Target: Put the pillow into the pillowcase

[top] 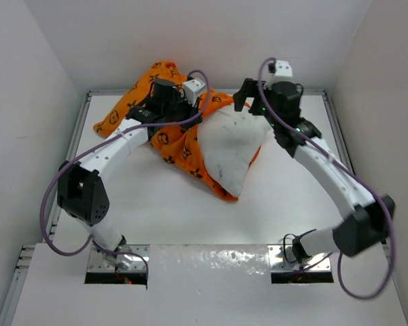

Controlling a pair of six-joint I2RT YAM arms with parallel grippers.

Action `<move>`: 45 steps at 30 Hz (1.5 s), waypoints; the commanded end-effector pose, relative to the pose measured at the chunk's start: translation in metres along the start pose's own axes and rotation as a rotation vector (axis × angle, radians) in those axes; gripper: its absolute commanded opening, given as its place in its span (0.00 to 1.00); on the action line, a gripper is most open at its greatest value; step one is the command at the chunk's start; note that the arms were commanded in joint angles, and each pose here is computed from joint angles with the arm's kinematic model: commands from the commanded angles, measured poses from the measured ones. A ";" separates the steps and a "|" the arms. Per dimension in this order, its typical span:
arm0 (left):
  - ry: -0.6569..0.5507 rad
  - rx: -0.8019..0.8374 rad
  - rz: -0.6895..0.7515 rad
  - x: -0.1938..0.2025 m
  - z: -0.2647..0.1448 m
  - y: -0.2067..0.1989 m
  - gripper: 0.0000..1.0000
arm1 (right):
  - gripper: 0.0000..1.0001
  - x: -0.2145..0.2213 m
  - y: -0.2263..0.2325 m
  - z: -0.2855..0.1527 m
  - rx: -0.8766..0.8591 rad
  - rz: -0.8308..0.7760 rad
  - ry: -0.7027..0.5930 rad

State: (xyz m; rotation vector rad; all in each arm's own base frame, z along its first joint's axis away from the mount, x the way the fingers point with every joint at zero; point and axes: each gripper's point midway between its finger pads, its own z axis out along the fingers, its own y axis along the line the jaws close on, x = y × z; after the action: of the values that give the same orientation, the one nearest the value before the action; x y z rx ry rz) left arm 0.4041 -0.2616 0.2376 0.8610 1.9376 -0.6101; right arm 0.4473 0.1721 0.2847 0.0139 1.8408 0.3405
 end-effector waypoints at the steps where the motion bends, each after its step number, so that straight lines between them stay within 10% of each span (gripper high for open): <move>1: -0.119 -0.007 -0.024 -0.033 0.005 -0.003 0.00 | 0.99 0.038 -0.003 -0.052 -0.017 0.066 0.164; 7: -0.125 0.064 -0.013 -0.046 0.012 -0.018 0.00 | 0.99 0.125 -0.036 -0.059 -0.030 0.352 0.210; 16: -0.087 0.223 0.048 -0.053 0.005 -0.059 0.00 | 0.99 0.157 0.003 0.003 -0.321 0.342 0.261; 19: -0.097 0.253 0.063 -0.059 0.006 -0.065 0.00 | 0.46 0.126 0.045 0.013 -0.551 0.354 0.137; 20: -0.109 0.261 0.066 -0.065 0.006 -0.066 0.00 | 0.07 0.120 0.067 0.009 -0.609 0.330 0.126; 21: -0.123 0.277 0.065 -0.074 0.006 -0.069 0.00 | 0.00 0.109 0.082 0.005 -0.646 0.260 0.086; 29: -0.225 0.657 0.247 -0.141 -0.064 -0.144 0.00 | 0.00 -0.050 0.180 -0.080 -0.773 0.100 -0.551; 37: -0.158 0.560 0.356 -0.134 -0.102 -0.152 0.00 | 0.00 -0.001 0.106 0.049 -0.203 0.309 -0.453; 45: 0.148 0.381 0.447 -0.055 -0.109 -0.098 0.00 | 0.00 0.001 0.122 0.084 -0.251 0.347 -0.394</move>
State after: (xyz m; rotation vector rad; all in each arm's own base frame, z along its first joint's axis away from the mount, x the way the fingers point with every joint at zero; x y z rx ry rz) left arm 0.3804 -0.2703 0.3294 1.3807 1.7368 -0.5120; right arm 0.4618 0.3453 0.2409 0.0646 1.5339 0.8224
